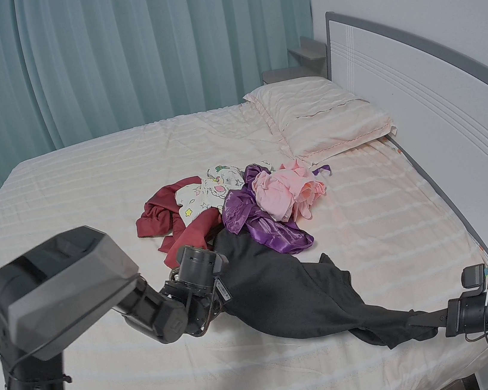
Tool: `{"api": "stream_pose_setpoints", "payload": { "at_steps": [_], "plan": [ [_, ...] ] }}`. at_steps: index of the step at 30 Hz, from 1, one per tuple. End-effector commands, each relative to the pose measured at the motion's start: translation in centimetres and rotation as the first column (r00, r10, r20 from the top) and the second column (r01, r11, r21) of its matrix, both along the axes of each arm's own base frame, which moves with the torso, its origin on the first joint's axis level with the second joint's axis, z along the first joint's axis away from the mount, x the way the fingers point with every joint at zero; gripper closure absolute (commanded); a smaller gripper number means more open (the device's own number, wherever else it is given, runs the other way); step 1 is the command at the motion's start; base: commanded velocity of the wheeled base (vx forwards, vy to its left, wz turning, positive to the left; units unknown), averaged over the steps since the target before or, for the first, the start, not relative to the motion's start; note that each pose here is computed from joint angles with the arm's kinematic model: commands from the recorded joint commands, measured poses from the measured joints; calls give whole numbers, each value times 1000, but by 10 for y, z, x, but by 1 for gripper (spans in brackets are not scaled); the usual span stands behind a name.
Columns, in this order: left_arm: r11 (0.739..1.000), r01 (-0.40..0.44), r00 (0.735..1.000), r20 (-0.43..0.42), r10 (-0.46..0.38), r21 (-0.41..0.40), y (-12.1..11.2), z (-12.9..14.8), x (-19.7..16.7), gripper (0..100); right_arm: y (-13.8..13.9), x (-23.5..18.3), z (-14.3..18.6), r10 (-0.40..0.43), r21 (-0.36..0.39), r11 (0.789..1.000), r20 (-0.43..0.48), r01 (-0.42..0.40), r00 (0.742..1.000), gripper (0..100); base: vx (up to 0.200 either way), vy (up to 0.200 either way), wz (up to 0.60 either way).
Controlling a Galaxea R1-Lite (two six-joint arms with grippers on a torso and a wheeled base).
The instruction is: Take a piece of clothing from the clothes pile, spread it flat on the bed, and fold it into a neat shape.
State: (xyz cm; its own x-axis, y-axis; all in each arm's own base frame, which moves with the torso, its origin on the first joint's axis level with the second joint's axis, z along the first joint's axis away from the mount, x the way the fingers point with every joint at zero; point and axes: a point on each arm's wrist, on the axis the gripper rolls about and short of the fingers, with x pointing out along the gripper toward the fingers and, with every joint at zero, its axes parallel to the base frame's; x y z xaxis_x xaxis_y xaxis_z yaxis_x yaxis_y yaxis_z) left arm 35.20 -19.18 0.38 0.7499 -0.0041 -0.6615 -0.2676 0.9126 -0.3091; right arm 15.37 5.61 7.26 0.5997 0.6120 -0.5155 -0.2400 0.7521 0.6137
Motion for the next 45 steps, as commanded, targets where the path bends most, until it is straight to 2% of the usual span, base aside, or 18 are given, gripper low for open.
{"api": "stream_pose_setpoints", "payload": {
  "at_steps": [1, 7, 10, 11, 12, 13, 14, 16, 18, 19, 21, 22, 24, 26, 31, 36, 41, 45],
  "plan": [
    [995, 12, 994, 107, -1, -104, 30, 87, -59, 100, -3, 14, 10, -44, 25, 999, 78, 42, 996, 100, 0, 0, 0],
    [980, 86, 989, 135, -63, -179, 56, 121, -110, 100, 11, 34, 23, -24, 66, 998, 171, 13, 985, 100, 0, 0, 0],
    [966, 96, 987, 150, -61, -241, 54, 129, -128, 100, 23, 43, 49, -51, 154, 988, 294, 5, 954, 100, 0, 0, 0],
    [942, 89, 981, 191, -27, -323, 55, 145, -136, 100, 32, 46, 72, -90, 219, 976, 392, 3, 915, 100, 0, 0, 0],
    [942, 89, 981, 191, -27, -323, 55, 145, -136, 100, 32, 46, 72, -90, 219, 976, 392, 3, 915, 100, 0, 0, 0],
    [910, 103, 969, 248, 0, -402, 63, 166, -149, 100, 37, 49, 102, -168, 301, 953, 506, 9, 846, 100, 0, 0, 0],
    [902, 116, 963, 271, 1, -416, 67, 174, -156, 100, 37, 50, 118, -207, 342, 940, 551, 8, 808, 100, 0, 0, 0],
    [898, 124, 959, 282, -1, -421, 72, 175, -164, 100, 36, 50, 132, -245, 384, 923, 574, 7, 781, 100, 0, 0, 0],
    [900, 125, 960, 279, -3, -418, 75, 172, -169, 100, 36, 49, 133, -254, 400, 917, 567, 8, 784, 100, 0, 0, 0],
    [903, 119, 962, 272, -2, -414, 76, 170, -170, 100, 38, 47, 124, -240, 399, 917, 525, 12, 817, 100, 0, 0, 0],
    [902, 118, 962, 272, -1, -415, 76, 169, -169, 100, 38, 46, 121, -233, 397, 918, 513, 12, 826, 100, 0, 0, 0],
    [902, 113, 967, 254, -4, -416, 73, 163, -167, 100, 52, 39, 84, -144, 344, 939, 392, 0, 909, 100, 0, 0, 0],
    [906, 109, 972, 234, -11, -410, 71, 157, -165, 100, 58, 39, 72, -117, 323, 947, 353, -4, 928, 100, 0, 0, 0],
    [904, 138, 980, 187, -65, -405, 58, 141, -164, 100, 73, 44, 40, -74, 270, 963, 263, 0, 962, 100, 0, 0, 0],
    [847, 201, 979, 122, -161, -493, 46, 124, -168, 100, 95, 43, 10, -20, 262, 964, 254, -49, 967, 100, 0, 0, 0],
    [838, 194, 981, 122, -153, -510, 47, 126, -168, 100, 99, 40, 8, -63, 252, 968, 262, -6, 963, 100, 0, 0, 0],
    [841, 193, 981, 119, -153, -506, 47, 124, -169, 100, 94, 34, 28, -84, 311, 950, 308, -17, 948, 100, 0, 0, 0],
    [840, 194, 981, 122, -153, -507, 48, 125, -170, 100, 92, 33, 31, -92, 317, 948, 314, -13, 945, 100, 0, 0, 0]
  ]
}}
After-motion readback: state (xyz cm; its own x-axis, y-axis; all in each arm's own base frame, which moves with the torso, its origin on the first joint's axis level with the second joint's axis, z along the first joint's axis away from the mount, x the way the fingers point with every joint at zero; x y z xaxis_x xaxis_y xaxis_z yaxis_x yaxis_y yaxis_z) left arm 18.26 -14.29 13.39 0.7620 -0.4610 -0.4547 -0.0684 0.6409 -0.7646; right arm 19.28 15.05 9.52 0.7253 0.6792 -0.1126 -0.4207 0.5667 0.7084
